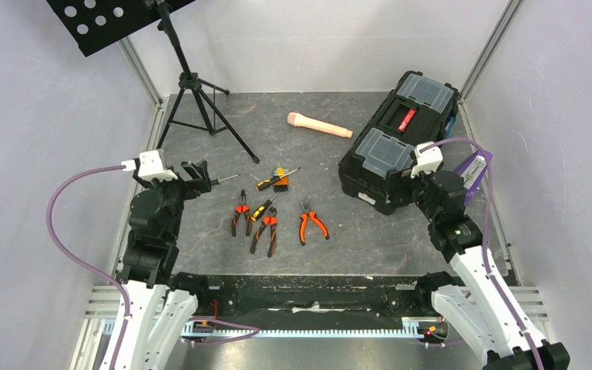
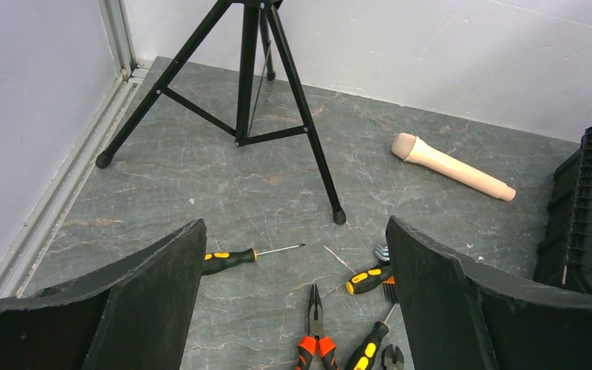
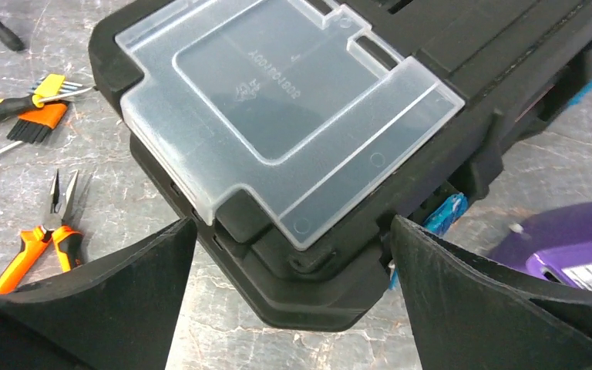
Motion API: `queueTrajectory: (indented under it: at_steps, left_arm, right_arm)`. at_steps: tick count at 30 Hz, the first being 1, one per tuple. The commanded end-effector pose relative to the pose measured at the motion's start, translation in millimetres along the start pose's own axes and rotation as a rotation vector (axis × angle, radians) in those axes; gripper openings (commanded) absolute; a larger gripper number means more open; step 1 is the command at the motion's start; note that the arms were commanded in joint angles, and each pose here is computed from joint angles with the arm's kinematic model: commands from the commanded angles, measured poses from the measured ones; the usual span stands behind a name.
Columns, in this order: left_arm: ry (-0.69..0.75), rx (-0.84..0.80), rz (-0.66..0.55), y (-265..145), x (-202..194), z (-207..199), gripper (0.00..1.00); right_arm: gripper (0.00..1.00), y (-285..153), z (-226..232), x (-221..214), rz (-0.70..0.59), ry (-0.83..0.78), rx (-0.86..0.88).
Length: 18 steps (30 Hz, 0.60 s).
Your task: Pack the tool kit
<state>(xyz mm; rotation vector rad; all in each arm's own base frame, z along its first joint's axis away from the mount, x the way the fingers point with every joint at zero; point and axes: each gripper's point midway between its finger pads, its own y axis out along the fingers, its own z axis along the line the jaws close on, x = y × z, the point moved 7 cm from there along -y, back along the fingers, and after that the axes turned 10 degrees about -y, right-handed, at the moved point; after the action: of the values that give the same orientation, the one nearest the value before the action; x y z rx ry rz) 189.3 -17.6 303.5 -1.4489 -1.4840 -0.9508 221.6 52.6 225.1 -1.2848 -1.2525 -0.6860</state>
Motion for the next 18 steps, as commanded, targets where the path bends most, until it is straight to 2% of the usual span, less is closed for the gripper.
queueTrajectory:
  at_steps: [1, 11, 16, 18]
  left_arm:
    - [-0.022, 0.0, -0.026, 3.1, 2.6, -1.6, 0.92]
    - [-0.019, 0.002, -0.011, 5.4, -0.1, -1.6, 0.92]
    - [-0.014, -0.01, 0.009, 9.4, -3.0, -3.5, 0.92]
    - [-0.012, -0.015, 0.024, 11.4, -4.8, -4.5, 0.92]
  right_arm:
    - [0.98, 14.5, 28.6, 5.0, -0.108, -0.007, 0.256]
    - [0.98, 26.7, 94.2, 30.2, -0.225, 0.091, 0.567]
    - [0.98, 39.1, 122.4, 47.8, -0.174, 0.046, 0.696]
    - [0.98, 42.1, 116.1, 62.8, -0.163, 0.003, 0.655]
